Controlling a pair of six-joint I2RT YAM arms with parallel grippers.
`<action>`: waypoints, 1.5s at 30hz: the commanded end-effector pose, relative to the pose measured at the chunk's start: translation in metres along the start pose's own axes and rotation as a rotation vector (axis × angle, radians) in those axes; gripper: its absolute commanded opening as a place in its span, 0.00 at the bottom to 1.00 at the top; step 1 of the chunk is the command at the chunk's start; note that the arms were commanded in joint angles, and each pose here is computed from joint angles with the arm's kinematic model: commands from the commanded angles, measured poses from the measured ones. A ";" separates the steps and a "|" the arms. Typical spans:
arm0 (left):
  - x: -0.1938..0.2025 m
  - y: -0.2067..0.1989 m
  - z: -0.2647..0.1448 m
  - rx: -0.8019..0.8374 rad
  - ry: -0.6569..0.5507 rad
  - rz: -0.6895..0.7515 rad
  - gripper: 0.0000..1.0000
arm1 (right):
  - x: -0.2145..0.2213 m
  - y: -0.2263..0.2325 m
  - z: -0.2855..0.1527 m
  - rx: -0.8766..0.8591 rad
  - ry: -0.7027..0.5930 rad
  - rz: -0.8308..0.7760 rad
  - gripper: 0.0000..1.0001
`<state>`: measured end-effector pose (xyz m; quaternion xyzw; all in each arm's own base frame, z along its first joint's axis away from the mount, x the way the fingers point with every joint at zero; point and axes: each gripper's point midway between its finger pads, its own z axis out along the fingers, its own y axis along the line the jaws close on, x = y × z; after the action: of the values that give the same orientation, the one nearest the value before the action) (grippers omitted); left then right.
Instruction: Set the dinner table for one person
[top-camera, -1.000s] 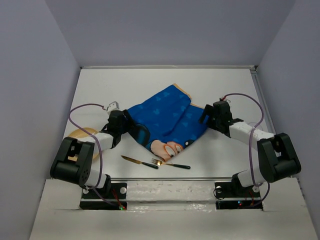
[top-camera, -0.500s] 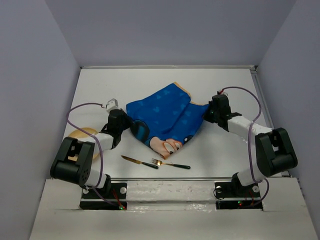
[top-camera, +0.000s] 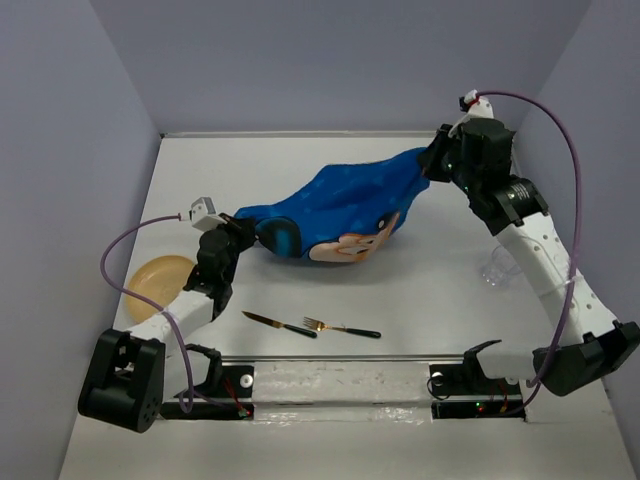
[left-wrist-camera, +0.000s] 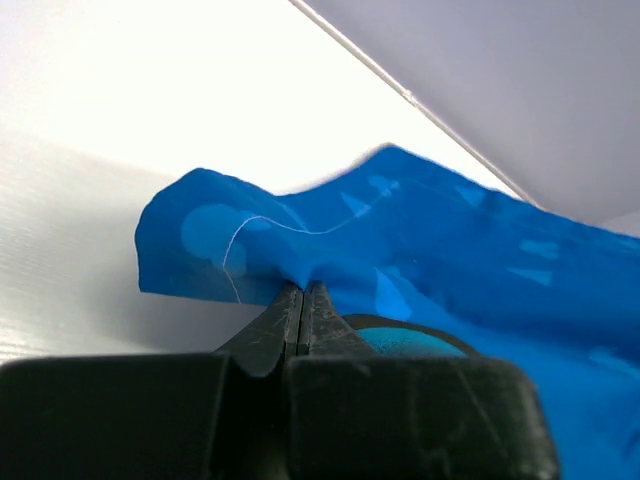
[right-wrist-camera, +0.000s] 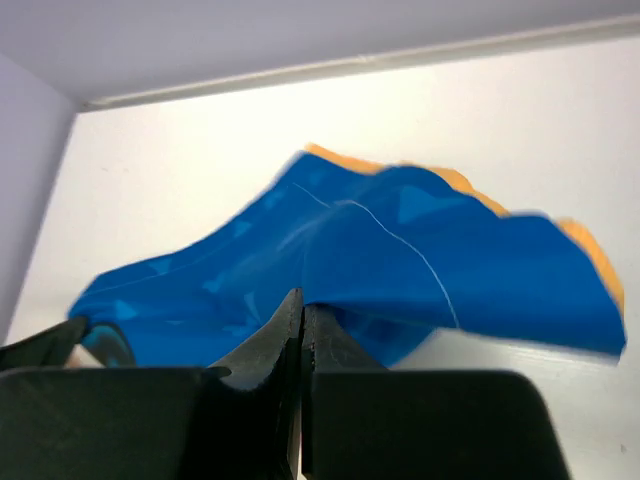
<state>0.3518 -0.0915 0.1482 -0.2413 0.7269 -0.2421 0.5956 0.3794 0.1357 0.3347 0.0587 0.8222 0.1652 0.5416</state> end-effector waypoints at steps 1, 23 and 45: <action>-0.013 0.000 0.000 0.007 -0.075 -0.021 0.00 | -0.008 0.008 -0.004 0.003 0.034 -0.051 0.01; 0.015 0.015 -0.018 0.003 -0.031 0.009 0.00 | 0.162 -0.066 0.074 0.178 0.204 0.104 0.65; 0.028 0.014 -0.029 -0.017 -0.014 0.109 0.00 | 0.271 -0.143 0.037 0.356 0.390 0.325 0.44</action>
<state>0.3178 -0.1055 0.1165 -0.2102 0.7465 -0.2235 0.5904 0.3006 0.0735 0.0318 0.2444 0.9149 0.0806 0.3110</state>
